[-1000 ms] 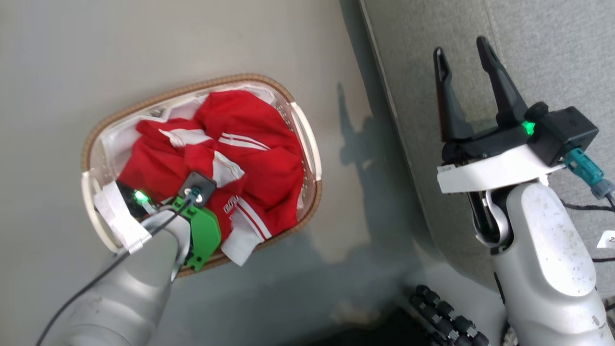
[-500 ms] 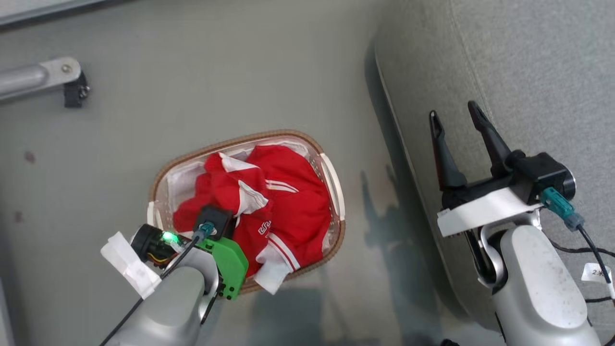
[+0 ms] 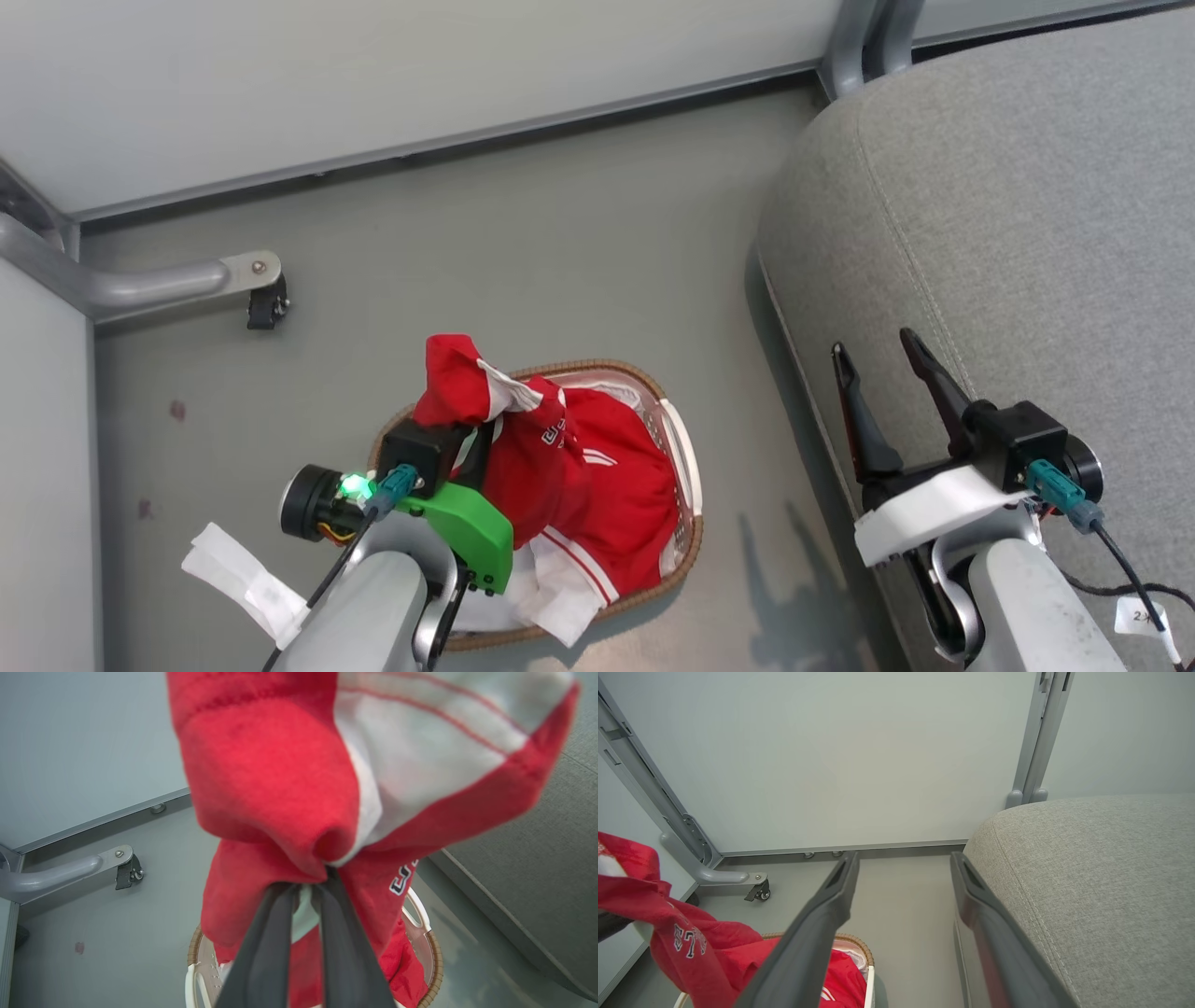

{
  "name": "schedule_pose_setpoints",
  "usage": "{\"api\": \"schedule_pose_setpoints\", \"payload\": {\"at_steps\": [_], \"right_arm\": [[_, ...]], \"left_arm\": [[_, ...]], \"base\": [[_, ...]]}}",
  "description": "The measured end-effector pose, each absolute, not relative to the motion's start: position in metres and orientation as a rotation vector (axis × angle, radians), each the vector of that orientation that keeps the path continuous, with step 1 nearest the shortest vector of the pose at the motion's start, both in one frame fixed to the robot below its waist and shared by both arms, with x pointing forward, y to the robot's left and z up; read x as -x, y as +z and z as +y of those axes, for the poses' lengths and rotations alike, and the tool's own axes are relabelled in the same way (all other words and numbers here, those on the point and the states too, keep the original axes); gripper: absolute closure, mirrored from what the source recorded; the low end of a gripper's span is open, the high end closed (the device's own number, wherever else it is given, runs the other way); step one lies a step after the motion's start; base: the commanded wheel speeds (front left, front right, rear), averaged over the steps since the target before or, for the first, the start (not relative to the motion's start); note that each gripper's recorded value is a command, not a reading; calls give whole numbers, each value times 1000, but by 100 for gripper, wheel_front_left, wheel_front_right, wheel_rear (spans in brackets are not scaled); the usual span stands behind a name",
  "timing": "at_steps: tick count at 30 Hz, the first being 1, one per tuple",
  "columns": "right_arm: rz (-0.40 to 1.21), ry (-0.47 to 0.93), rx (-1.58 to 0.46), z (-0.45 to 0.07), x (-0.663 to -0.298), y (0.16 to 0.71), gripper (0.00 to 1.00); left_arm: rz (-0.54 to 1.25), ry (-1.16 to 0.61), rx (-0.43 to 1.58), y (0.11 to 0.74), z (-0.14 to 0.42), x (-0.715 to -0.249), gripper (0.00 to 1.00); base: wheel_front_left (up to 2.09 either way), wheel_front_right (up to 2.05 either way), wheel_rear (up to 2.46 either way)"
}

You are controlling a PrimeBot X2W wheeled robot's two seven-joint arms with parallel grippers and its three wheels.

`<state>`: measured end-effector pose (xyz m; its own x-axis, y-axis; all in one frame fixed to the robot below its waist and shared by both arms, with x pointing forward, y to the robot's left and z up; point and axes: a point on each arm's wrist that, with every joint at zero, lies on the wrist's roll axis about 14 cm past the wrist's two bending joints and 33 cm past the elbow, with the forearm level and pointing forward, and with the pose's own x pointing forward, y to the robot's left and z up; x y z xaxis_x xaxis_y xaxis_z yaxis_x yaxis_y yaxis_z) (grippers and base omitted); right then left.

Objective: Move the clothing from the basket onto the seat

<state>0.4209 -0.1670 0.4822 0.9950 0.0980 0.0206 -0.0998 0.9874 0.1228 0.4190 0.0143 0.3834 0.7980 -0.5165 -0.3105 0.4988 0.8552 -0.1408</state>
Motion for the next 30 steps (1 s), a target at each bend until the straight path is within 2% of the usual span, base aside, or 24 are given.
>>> {"api": "schedule_pose_setpoints", "payload": {"at_steps": [9,15,21,30], "right_arm": [[-23,127,-130,-156,-394,490,0],[-2,189,-125,-135,-381,485,0],[24,364,-84,-80,-373,479,0],[-6,597,24,-19,-385,490,0]], "left_arm": [[63,-546,101,481,7,-427,100],[-60,-561,116,524,4,-421,100],[-115,-596,114,543,-3,-412,100],[-132,-629,120,550,-9,-403,100]], "base": [[0,0,0],[0,0,0],[0,0,0],[0,0,0]]}}
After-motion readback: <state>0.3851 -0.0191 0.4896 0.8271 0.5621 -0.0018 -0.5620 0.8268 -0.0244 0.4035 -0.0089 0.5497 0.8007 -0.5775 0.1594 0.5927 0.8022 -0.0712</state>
